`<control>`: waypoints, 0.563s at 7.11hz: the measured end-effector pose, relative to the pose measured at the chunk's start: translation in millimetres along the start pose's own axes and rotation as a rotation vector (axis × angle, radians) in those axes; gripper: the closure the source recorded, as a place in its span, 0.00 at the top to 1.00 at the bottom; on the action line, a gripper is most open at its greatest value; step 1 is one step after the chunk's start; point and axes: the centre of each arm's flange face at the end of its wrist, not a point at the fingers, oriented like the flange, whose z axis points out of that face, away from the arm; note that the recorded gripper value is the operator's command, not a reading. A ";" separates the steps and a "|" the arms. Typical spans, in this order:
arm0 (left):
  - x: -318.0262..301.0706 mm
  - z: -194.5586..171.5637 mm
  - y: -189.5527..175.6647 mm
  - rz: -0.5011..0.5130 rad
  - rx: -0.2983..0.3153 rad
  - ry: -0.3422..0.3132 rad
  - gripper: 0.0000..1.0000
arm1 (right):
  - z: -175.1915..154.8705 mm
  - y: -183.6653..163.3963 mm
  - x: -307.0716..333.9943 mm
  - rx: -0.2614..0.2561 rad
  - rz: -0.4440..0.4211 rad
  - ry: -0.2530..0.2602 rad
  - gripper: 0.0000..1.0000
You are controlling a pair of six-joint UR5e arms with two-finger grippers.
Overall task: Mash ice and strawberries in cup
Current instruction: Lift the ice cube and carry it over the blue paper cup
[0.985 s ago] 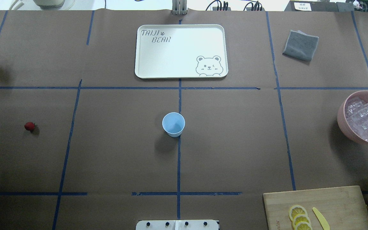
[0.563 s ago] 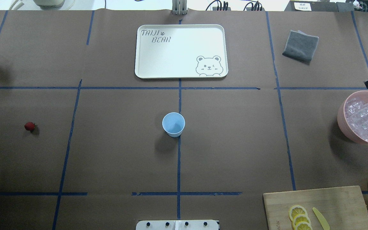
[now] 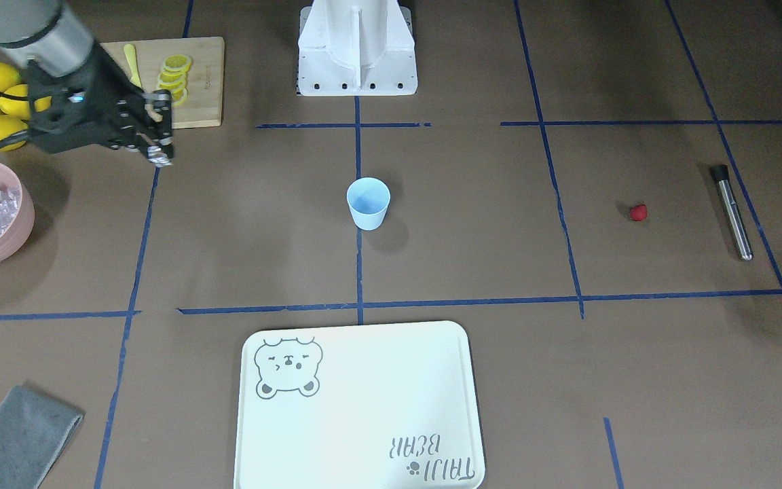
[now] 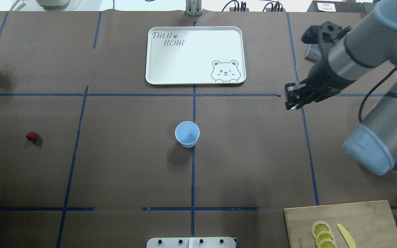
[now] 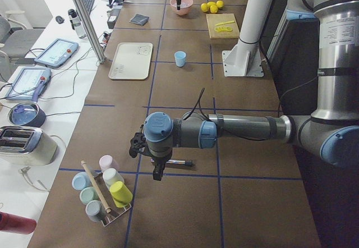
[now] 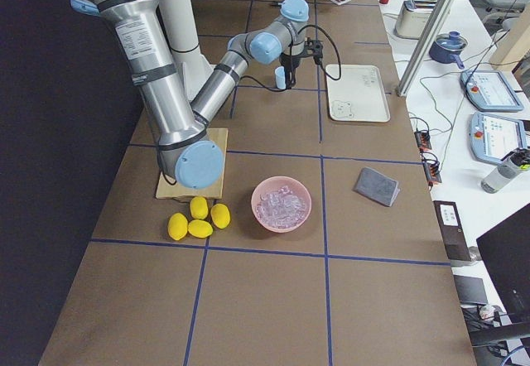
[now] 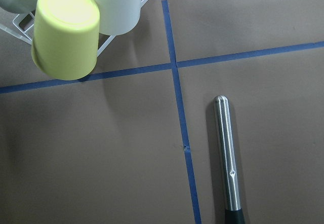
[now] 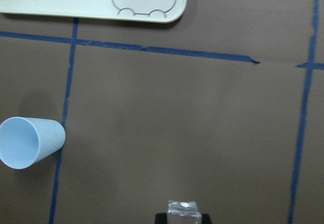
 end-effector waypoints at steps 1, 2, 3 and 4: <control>0.0 -0.1 0.0 0.001 0.001 0.000 1.00 | 32.2 11.8 -68.7 0.014 0.028 0.040 0.00; -0.2 -0.2 0.3 0.000 0.001 0.000 1.00 | 59.5 16.9 -127.4 0.028 0.052 0.072 0.00; -0.3 -0.2 0.4 0.000 0.001 0.000 1.00 | 75.4 15.2 -167.1 0.031 0.072 0.088 0.00; -0.4 -0.2 0.5 0.000 0.001 0.000 1.00 | 86.0 10.7 -194.9 0.034 0.081 0.095 0.00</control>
